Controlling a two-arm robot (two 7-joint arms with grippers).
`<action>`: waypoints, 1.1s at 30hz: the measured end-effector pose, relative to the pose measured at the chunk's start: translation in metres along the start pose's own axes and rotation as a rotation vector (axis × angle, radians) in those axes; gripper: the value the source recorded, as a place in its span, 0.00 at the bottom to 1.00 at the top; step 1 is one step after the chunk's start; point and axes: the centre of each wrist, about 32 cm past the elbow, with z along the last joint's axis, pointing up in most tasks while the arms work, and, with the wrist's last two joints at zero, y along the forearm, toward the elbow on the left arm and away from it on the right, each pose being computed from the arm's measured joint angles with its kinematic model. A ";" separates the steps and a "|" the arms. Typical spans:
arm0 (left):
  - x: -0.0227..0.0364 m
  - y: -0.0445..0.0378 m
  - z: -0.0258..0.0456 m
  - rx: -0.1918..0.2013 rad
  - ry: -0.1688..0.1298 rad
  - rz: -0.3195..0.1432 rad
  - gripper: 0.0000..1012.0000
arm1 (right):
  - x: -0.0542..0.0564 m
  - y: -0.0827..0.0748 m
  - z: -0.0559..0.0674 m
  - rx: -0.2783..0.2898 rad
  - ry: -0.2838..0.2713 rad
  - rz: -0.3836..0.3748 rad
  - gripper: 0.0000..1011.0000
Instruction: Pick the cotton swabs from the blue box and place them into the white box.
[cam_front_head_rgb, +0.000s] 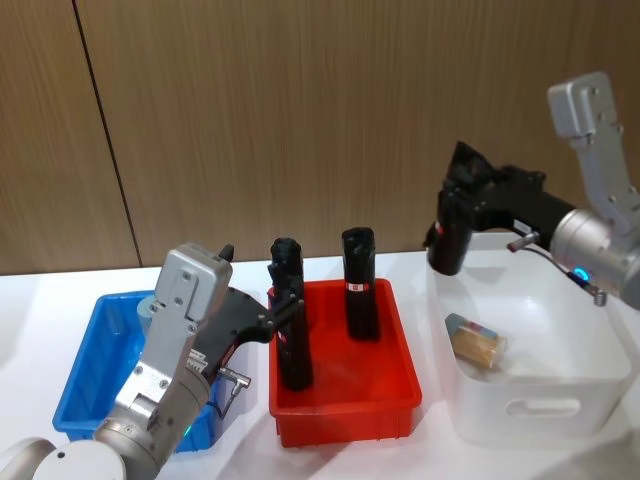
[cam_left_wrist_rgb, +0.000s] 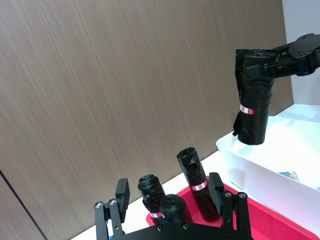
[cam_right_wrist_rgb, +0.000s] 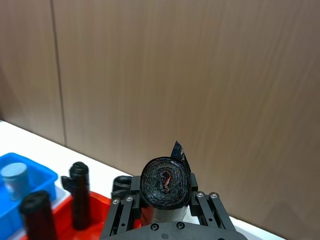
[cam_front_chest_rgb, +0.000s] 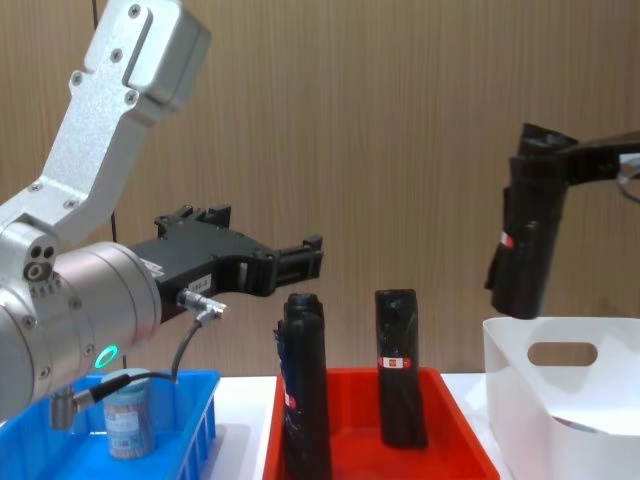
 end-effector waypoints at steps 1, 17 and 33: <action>0.0000 0.0000 0.0000 0.000 0.000 0.000 0.99 | 0.002 0.000 -0.001 -0.002 -0.001 -0.006 0.50; 0.0000 0.0000 0.0000 0.000 0.000 0.000 0.99 | 0.026 0.004 -0.031 -0.064 0.008 -0.092 0.50; 0.0000 0.0000 0.0000 0.000 0.000 0.000 0.99 | 0.036 0.006 -0.050 -0.103 0.017 -0.128 0.81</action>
